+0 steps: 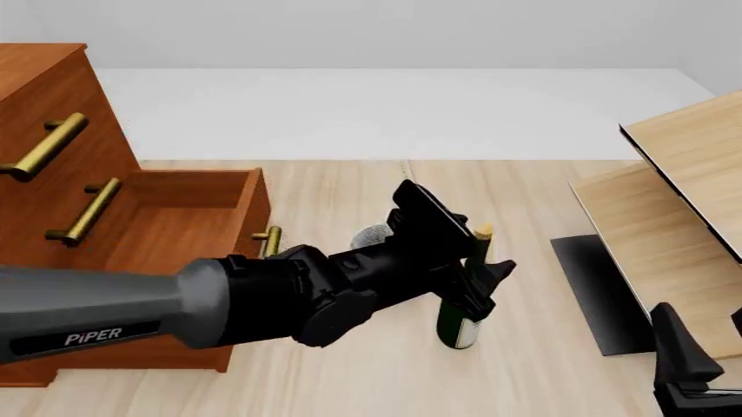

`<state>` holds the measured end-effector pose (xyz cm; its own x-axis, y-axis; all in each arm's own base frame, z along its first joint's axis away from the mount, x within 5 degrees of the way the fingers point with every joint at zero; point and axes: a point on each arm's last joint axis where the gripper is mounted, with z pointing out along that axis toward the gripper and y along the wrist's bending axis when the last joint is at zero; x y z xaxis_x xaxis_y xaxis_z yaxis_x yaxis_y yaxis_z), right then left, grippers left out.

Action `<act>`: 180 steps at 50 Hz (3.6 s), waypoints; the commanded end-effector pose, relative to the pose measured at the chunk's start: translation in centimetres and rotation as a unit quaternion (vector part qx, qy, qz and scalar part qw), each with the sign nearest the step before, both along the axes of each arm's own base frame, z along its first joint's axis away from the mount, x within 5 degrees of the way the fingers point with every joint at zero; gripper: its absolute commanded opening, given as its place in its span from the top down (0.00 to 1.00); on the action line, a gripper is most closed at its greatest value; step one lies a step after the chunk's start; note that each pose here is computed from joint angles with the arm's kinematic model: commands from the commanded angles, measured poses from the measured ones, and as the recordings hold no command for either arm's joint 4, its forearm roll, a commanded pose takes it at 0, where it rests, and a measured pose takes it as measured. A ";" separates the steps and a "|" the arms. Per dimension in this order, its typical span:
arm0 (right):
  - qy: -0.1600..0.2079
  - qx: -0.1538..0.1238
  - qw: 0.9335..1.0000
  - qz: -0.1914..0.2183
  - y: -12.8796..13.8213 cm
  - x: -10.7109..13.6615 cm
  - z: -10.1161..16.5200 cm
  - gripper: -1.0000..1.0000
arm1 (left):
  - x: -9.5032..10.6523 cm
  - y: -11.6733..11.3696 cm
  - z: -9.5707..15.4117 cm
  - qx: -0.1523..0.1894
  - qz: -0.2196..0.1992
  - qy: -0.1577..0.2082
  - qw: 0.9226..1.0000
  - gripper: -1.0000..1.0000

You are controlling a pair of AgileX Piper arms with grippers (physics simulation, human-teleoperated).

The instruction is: Put the wine bottle in the bottom drawer of the cabinet.

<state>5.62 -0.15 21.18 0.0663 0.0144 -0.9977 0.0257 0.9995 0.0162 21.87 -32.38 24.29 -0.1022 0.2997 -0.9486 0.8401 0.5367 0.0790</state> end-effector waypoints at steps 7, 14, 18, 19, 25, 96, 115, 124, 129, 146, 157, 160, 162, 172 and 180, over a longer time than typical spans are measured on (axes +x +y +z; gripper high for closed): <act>0.001 0.000 1.000 -0.001 0.0 0.0 0.0 0.00 | 0.4 -0.3 -1.7 0.003 0.006 0.013 1.000 0.00; 0.001 0.001 1.000 -0.002 0.0 0.0 0.0 0.00 | 0.7 -0.4 -2.4 0.006 0.008 0.017 1.000 0.00; 0.001 0.003 1.000 -0.003 0.0 0.0 0.0 0.00 | 0.8 -0.4 -2.7 0.007 0.009 0.018 1.000 0.00; 0.001 0.003 1.000 -0.002 0.0 0.0 0.0 0.00 | 0.8 -0.4 -2.7 0.008 0.009 0.018 1.000 0.00; 0.001 0.004 1.000 -0.003 0.0 0.0 0.0 0.00 | 1.1 -0.5 -3.1 0.007 0.013 0.023 1.000 0.00; 0.001 -0.013 1.000 0.003 0.0 0.0 0.0 0.00 | -3.9 9.9 14.4 -0.055 0.031 -0.087 0.994 1.00; 0.001 -0.016 1.000 0.005 0.1 0.0 0.0 0.00 | -5.0 18.1 18.1 -0.050 0.127 -0.104 0.985 1.00; 0.000 -0.018 1.000 0.006 0.1 0.0 0.0 0.00 | -5.3 20.9 18.9 -0.035 0.173 -0.100 0.979 1.00; 0.000 -0.018 1.000 0.006 0.1 0.0 0.0 0.00 | -5.4 22.5 19.6 -0.030 0.209 -0.079 0.974 1.00; -0.001 -0.021 1.000 0.007 0.1 0.0 0.0 0.00 | -5.1 25.3 20.3 0.030 0.272 -0.025 0.962 1.00; -0.001 -0.023 1.000 0.009 0.1 0.0 0.0 0.00 | -3.9 26.3 20.0 0.030 0.321 0.049 0.945 1.00; -0.001 -0.023 1.000 0.008 0.1 0.0 0.0 0.00 | -3.6 26.6 19.6 0.040 0.329 0.058 0.942 1.00; -0.001 -0.022 1.000 0.008 0.1 0.0 0.0 0.00 | -3.5 26.4 19.4 0.024 0.335 0.081 0.939 1.00; -0.001 -0.023 1.000 0.008 0.1 0.0 0.0 0.00 | -2.3 27.5 18.2 0.050 0.359 0.083 0.928 1.00; -0.001 -0.026 1.000 0.009 0.1 0.0 0.0 0.00 | -1.6 28.8 17.9 0.059 0.388 0.088 0.916 1.00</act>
